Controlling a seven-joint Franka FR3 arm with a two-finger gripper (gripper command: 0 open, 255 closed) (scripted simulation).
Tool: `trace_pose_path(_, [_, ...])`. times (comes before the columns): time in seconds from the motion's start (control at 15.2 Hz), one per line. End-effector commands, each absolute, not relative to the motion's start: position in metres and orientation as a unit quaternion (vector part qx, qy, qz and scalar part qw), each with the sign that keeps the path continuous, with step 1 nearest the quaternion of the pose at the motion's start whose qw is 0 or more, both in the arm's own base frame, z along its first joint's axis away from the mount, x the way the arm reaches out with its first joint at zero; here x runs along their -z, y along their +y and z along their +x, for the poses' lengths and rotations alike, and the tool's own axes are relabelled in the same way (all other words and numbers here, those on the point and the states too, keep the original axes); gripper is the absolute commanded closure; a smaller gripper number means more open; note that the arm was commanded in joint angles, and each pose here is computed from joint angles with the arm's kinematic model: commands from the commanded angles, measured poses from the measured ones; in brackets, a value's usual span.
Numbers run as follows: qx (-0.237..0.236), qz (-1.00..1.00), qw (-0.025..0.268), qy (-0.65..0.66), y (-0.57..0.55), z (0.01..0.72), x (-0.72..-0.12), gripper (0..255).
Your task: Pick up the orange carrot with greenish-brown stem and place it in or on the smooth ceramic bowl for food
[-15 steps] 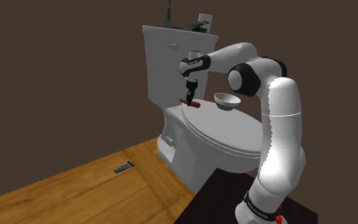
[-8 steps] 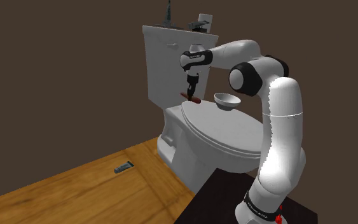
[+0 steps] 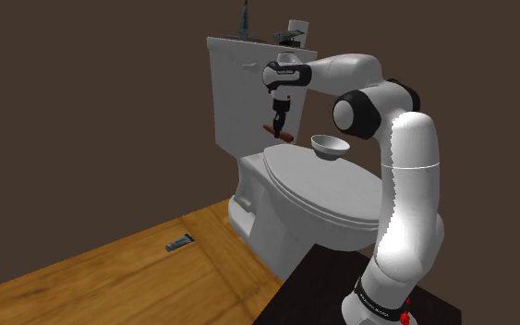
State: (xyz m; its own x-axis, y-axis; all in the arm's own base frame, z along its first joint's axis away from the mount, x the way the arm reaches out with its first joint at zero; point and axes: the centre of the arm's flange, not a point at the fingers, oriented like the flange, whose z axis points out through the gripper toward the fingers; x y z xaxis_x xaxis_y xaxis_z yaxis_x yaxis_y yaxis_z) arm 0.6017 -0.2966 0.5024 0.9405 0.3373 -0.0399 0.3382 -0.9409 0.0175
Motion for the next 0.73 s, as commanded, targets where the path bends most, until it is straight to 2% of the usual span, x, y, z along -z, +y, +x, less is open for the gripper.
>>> trace_pose_path(0.0, [0.018,0.985,0.012,0.171,-0.297,0.601,-0.512,255])
trace_pose_path(0.66, [0.018,0.985,0.012,0.171,-0.307,0.593,-0.559,255])
